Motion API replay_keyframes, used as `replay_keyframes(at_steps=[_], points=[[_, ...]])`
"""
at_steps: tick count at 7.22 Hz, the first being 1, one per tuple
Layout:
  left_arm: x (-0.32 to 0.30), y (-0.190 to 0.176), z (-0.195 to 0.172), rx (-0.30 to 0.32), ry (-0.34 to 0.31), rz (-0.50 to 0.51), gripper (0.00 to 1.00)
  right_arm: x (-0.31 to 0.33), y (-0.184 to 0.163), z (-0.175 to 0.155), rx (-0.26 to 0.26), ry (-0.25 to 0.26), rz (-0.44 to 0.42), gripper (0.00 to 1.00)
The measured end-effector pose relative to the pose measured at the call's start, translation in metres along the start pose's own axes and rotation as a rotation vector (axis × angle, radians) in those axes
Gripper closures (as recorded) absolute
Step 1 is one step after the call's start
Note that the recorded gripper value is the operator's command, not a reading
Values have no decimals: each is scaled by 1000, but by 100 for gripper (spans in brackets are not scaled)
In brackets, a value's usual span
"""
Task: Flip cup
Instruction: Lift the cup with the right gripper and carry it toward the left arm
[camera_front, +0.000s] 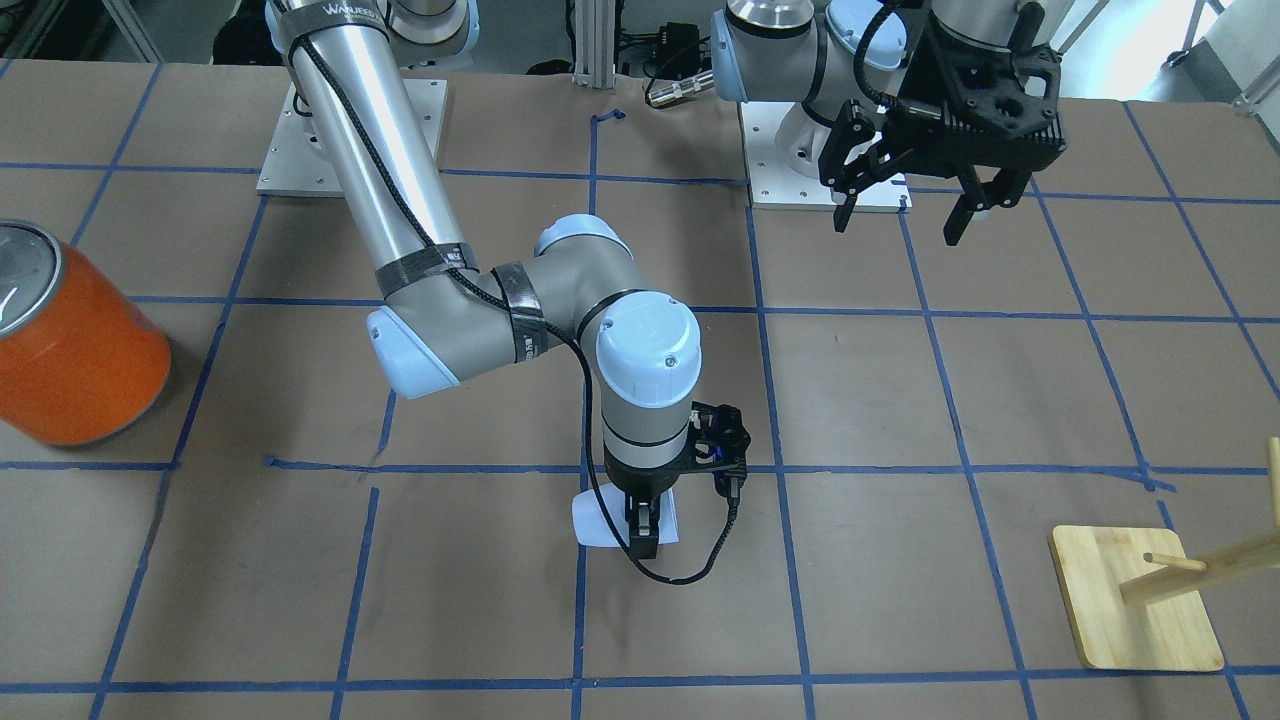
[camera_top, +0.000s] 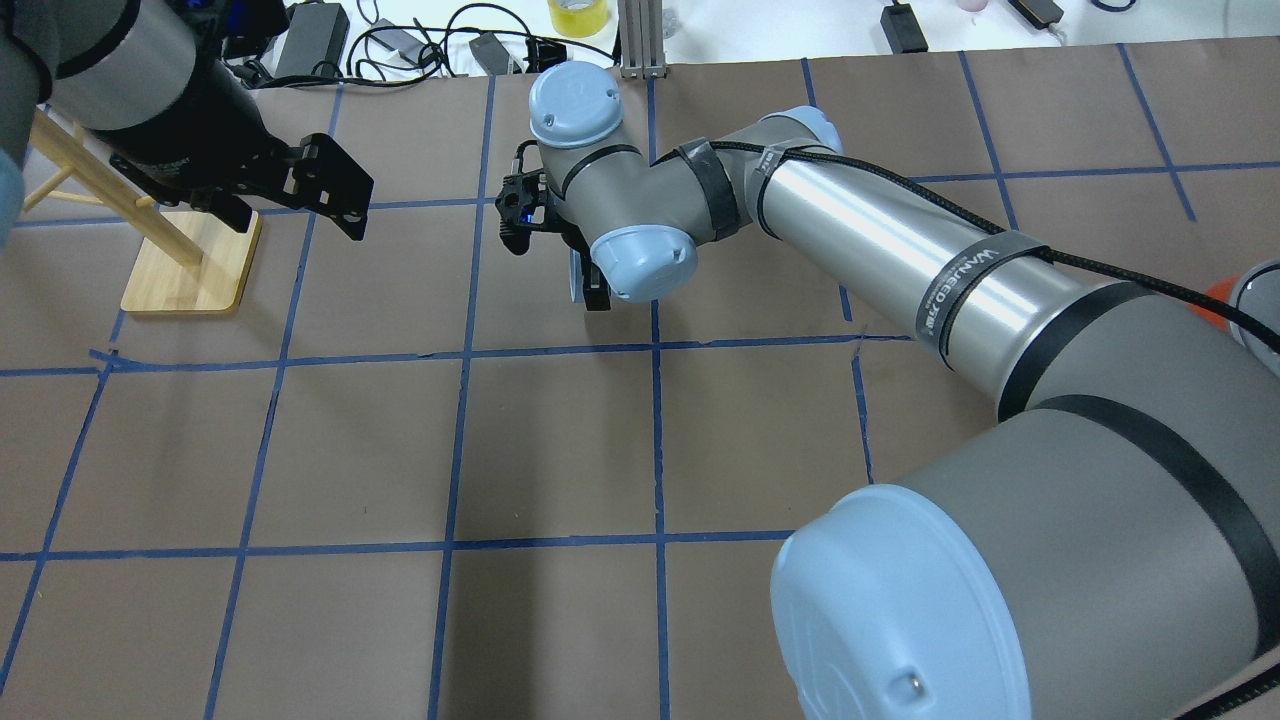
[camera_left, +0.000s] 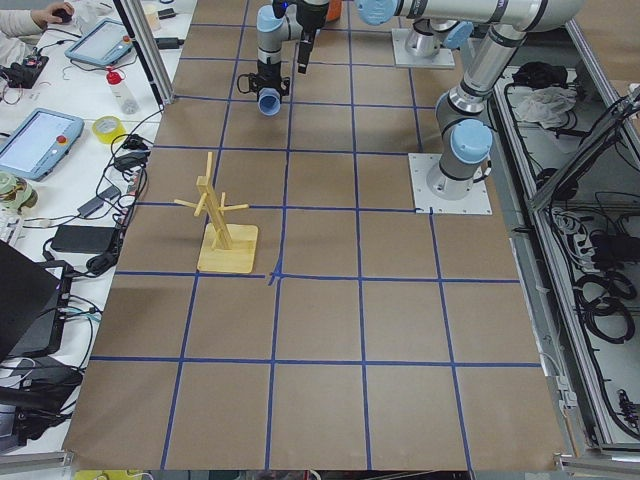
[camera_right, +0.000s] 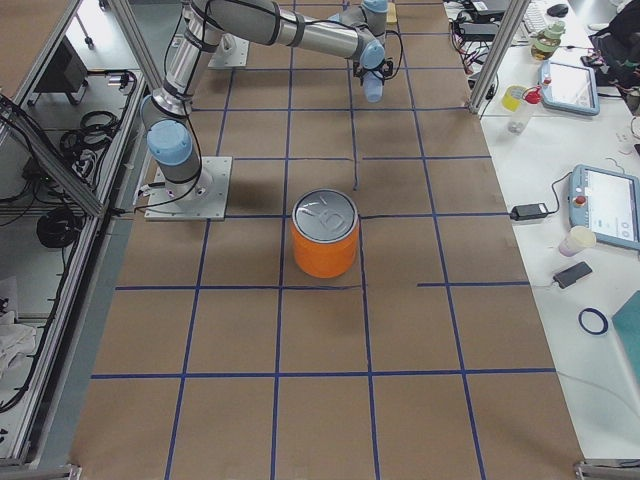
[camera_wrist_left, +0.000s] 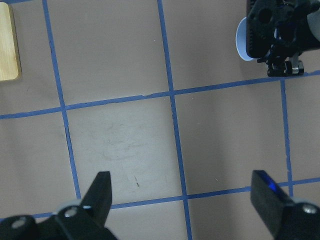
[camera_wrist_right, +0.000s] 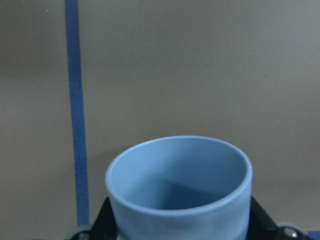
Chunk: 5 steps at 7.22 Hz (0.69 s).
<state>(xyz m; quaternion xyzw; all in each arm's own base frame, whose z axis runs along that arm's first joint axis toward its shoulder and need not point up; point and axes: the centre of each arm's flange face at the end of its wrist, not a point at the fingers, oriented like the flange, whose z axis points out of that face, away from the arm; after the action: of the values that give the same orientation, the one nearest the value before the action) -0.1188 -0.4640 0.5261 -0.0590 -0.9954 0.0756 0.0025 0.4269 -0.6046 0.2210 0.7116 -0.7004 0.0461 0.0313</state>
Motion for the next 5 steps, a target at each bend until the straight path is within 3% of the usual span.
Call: replay_keyframes(at_steps=[3, 4, 5], points=[[0, 0, 0, -1, 1, 0, 0, -16, 6, 19, -30, -33, -19, 25], [0, 0, 1, -1, 1, 0, 0, -16, 3, 17, -28, -30, -18, 16], [0, 0, 1, -1, 1, 0, 0, -17, 1, 15, -26, -28, -20, 16]])
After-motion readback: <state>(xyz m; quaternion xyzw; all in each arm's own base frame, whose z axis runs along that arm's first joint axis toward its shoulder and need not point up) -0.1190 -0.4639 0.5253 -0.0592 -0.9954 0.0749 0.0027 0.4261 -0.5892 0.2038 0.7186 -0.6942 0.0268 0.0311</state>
